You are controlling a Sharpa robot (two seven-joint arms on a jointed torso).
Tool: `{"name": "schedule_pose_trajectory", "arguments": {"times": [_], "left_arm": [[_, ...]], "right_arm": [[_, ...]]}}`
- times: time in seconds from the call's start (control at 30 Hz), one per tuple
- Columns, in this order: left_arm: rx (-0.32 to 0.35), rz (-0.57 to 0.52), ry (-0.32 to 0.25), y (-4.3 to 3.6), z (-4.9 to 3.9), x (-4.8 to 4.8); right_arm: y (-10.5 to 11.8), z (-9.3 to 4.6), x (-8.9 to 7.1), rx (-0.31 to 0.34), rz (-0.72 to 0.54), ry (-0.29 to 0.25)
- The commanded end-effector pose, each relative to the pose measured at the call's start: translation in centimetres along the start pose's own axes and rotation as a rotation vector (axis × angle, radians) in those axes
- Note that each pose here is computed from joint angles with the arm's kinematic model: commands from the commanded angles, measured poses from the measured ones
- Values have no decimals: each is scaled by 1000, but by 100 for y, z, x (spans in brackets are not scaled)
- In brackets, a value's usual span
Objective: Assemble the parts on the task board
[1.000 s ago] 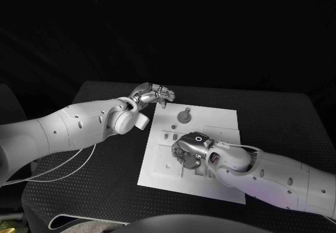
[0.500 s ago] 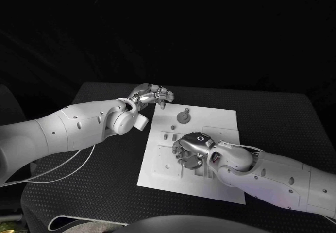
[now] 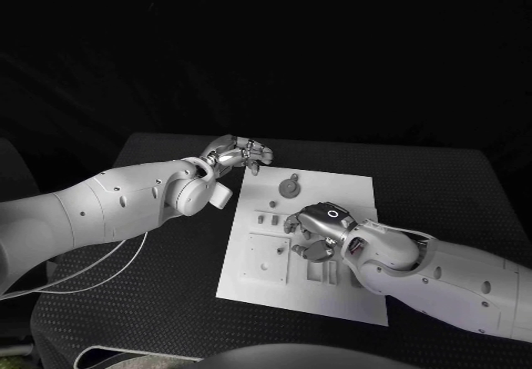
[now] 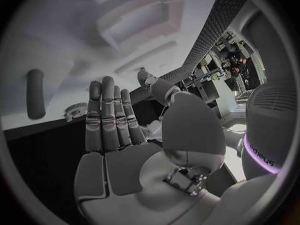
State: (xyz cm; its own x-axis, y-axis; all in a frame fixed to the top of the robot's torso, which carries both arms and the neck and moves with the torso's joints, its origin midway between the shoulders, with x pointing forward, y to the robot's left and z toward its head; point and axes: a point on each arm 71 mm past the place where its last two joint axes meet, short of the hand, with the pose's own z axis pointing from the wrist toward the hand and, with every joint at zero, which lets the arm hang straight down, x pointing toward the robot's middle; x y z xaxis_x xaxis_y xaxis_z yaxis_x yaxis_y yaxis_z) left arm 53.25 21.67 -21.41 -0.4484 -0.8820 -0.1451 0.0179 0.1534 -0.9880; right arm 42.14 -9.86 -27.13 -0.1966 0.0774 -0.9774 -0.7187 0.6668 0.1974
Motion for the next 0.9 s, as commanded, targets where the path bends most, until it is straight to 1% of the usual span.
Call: {"name": "schedule_pose_trajectory", "arguments": {"times": [0.03,0.17,0.3,0.33,0.4,0.5,0.57,0.67,0.77,0.9], "left_arm": [[12,-9,6,-13,2,-8],[13,-7,1,-10,2,-26],[13,-6,-1,-5,9,-36],[13,-6,0,-5,13,-34],[13,-6,-1,-4,17,-35],[14,-5,0,-3,29,-29],[13,-5,-1,-1,29,-35],[13,-4,-3,3,32,-41],[12,-4,-3,3,35,-40],[11,-5,-2,4,34,-37]], "right_arm": [[-15,-44,-168,-2,28,-68],[-82,-112,-399,0,49,-94],[-205,-196,-596,23,80,-74],[-237,-225,-635,24,78,-56],[-322,-282,-707,45,102,-41],[-439,-387,-745,70,93,-10],[-498,-431,-761,85,80,8],[-554,-464,-735,97,40,54],[-595,-482,-714,115,-4,85],[-654,-512,-680,144,-65,94]]}}
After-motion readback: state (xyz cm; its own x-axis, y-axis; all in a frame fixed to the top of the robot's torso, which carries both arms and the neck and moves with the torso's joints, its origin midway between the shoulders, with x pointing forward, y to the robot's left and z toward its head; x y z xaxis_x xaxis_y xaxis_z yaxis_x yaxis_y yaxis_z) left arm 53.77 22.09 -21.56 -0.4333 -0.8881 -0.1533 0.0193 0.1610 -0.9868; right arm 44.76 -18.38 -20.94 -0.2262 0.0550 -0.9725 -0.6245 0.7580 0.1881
